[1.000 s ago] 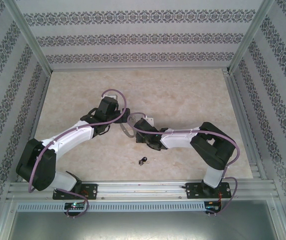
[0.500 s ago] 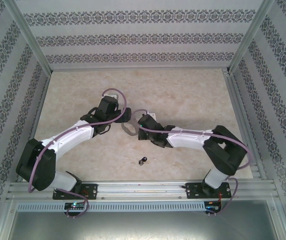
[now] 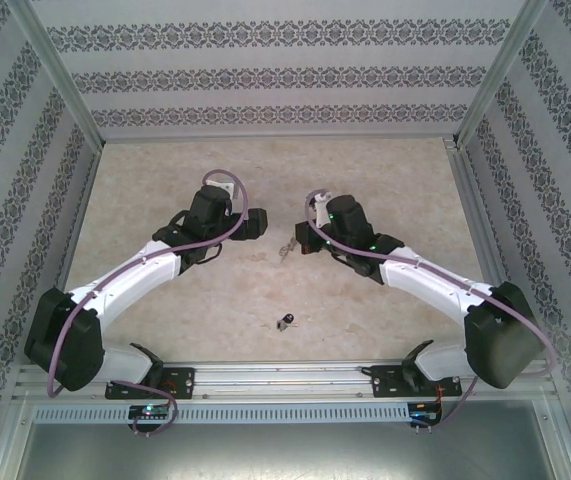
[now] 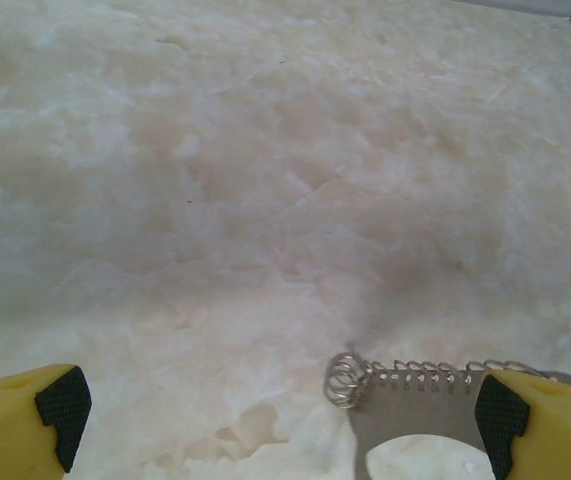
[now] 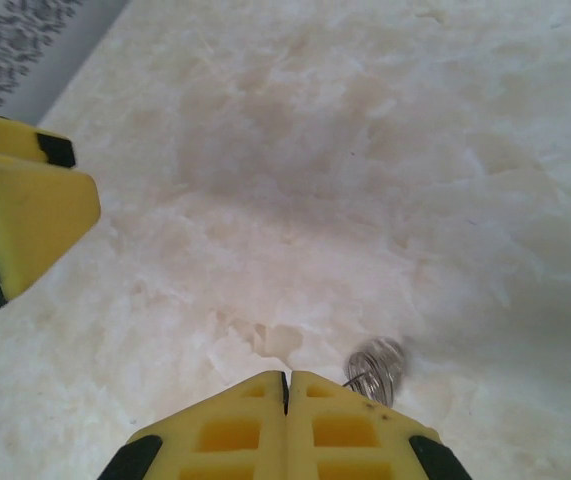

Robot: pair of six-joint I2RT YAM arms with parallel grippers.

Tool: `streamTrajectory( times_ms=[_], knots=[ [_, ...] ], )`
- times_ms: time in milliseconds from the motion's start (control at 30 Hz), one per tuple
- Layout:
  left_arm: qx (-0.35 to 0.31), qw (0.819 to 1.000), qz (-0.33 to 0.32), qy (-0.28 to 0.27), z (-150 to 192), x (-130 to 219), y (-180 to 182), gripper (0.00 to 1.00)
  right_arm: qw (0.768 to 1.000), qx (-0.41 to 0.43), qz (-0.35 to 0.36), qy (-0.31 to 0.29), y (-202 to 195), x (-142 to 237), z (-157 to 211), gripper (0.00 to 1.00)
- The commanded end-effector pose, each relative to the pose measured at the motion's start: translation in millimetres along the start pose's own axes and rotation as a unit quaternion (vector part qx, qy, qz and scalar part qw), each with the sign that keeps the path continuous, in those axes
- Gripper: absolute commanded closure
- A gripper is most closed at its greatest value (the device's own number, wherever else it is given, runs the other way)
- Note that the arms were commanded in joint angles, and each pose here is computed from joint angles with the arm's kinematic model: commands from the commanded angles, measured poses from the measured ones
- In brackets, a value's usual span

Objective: Put the keys on the keyring

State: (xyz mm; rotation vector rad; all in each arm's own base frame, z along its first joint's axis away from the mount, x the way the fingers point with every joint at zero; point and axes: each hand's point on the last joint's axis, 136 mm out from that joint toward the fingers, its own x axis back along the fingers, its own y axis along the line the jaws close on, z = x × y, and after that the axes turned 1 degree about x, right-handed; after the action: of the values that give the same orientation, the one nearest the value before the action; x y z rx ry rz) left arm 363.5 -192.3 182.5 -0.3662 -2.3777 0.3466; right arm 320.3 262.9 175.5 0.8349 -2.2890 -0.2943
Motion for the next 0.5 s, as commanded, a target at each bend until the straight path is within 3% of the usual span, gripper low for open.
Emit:
streamTrajectory(
  times_ms=[0,133,300,467],
  knots=[
    [0.008,1.0,0.027,0.01,-5,8,-9,0.0,0.995,0.039,-0.094,-0.008,26,13,-6,1.0],
    [0.01,0.999,0.039,0.014,-4,9,-14,0.0,0.991,0.05,-0.124,-0.009,32,17,-11,1.0],
    [-0.009,0.994,0.103,0.028,-1,12,-37,0.01,0.988,0.054,-0.14,-0.024,32,19,-20,1.0],
    [-0.009,0.986,0.161,0.036,-5,21,-59,0.13,0.984,0.039,-0.164,-0.055,28,25,-38,1.0]
  ],
)
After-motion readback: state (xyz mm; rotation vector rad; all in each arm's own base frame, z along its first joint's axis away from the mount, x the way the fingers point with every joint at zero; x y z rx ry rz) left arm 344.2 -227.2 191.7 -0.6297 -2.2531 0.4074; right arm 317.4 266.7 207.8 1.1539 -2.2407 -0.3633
